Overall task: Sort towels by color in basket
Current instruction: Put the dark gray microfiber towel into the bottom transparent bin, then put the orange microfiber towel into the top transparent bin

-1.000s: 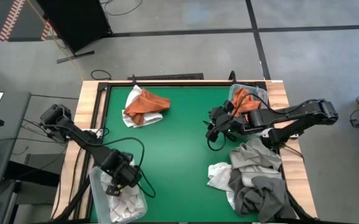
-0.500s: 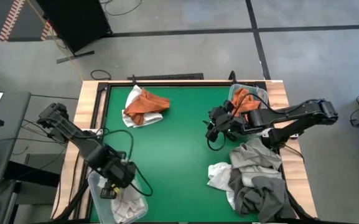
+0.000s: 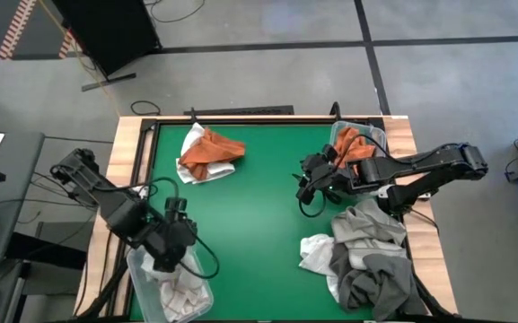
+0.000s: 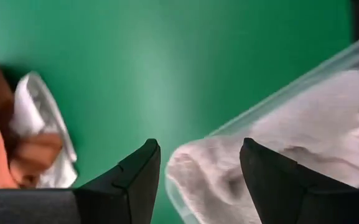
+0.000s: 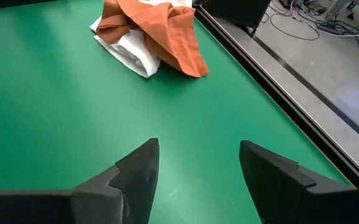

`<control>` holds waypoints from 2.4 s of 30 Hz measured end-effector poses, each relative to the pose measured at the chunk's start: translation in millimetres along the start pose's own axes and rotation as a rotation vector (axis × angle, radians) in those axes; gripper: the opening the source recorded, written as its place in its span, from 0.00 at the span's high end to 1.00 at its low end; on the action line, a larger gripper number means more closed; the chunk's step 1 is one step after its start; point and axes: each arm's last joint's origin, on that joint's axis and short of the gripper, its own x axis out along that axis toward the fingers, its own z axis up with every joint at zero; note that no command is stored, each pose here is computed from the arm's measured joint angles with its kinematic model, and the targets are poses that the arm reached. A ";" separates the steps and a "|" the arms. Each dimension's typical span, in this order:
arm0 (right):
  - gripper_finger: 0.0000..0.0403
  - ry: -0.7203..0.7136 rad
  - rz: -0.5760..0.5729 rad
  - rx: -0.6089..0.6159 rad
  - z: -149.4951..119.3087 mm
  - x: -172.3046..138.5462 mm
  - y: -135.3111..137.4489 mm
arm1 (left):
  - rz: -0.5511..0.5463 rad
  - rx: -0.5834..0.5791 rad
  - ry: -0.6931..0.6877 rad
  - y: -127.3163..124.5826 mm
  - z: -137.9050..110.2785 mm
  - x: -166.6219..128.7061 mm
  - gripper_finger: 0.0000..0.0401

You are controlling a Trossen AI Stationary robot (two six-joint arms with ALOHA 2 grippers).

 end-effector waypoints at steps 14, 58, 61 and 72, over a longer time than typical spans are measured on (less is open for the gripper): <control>0.38 -0.001 0.005 -0.005 -0.4 -0.9 1.3 | -0.187 -0.126 0.133 -25.2 -16.8 50.7 0.48; 0.38 -0.052 -0.009 -0.017 8.1 11.6 -0.8 | -0.191 -0.040 -0.001 -42.2 -16.3 1.9 0.48; 0.38 -0.034 0.019 -0.073 5.4 27.0 9.7 | -0.078 0.013 -0.060 -32.8 -15.2 -17.0 0.48; 0.38 -0.042 0.020 -0.187 -3.6 99.9 29.1 | 0.394 0.140 -0.154 10.5 -7.4 -22.7 0.48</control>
